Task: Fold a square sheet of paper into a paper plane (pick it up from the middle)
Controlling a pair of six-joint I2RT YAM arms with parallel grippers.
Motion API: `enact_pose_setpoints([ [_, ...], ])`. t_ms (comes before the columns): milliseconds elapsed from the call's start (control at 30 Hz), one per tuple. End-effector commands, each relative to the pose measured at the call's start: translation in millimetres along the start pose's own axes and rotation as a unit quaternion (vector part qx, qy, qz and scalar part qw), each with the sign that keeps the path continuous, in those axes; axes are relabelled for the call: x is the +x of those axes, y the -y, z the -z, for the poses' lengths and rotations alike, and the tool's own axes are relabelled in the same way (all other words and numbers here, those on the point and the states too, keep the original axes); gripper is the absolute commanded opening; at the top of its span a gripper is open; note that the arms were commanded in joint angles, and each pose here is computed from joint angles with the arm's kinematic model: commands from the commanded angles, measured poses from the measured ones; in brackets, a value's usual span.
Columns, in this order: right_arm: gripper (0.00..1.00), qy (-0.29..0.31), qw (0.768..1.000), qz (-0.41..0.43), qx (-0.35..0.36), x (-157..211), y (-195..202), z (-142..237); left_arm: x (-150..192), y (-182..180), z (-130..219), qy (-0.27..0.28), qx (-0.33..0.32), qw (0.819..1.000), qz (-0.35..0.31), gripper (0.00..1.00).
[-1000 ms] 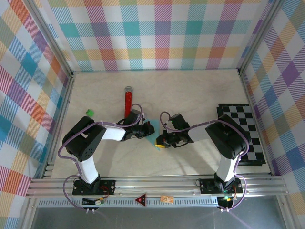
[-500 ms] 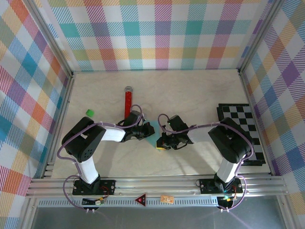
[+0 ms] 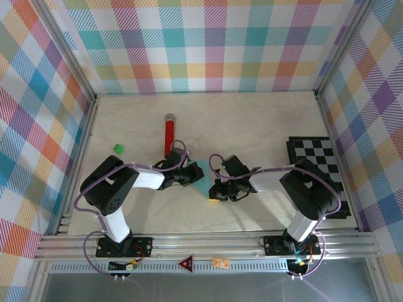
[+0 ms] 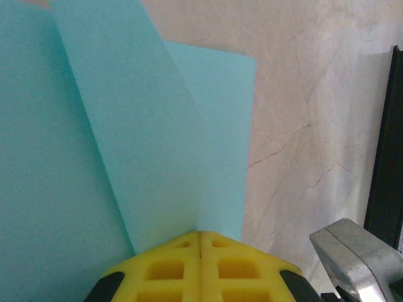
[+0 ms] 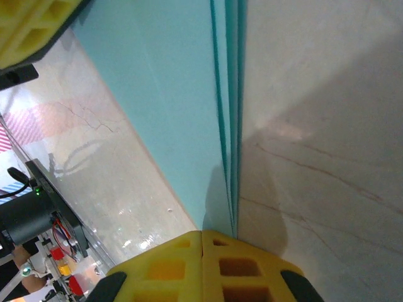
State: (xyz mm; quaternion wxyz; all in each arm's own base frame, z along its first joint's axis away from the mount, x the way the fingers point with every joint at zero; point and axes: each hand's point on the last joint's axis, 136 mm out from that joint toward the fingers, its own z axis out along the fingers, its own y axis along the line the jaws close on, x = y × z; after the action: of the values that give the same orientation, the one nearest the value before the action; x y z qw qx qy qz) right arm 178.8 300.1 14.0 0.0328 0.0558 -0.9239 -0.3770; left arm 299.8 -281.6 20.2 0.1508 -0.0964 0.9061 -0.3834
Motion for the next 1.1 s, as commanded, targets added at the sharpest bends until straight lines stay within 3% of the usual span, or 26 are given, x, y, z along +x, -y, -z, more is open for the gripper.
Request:
enact_pose_setpoints([
  [0,0.02,-0.059,0.995,-0.035,0.070,41,37,0,20,-54,2,-0.013,-0.091,0.995,0.027,0.05],
  [133,0.00,-0.028,0.998,-0.021,0.060,38,25,15,20,-51,5,-0.009,-0.086,0.996,0.028,0.05],
  [267,0.01,0.029,1.000,0.010,0.004,17,-13,39,22,-51,9,-0.001,-0.086,0.996,0.035,0.05],
  [367,0.01,0.036,0.999,0.020,-0.006,2,-27,46,24,-49,10,0.008,-0.082,0.996,0.043,0.05],
  [867,0.01,0.028,0.999,0.018,-0.042,-54,-54,7,29,-46,16,0.026,-0.088,0.995,0.050,0.05],
  [1067,0.01,-0.006,1.000,0.005,0.027,-46,-26,-13,29,-46,16,0.026,-0.088,0.995,0.049,0.06],
])
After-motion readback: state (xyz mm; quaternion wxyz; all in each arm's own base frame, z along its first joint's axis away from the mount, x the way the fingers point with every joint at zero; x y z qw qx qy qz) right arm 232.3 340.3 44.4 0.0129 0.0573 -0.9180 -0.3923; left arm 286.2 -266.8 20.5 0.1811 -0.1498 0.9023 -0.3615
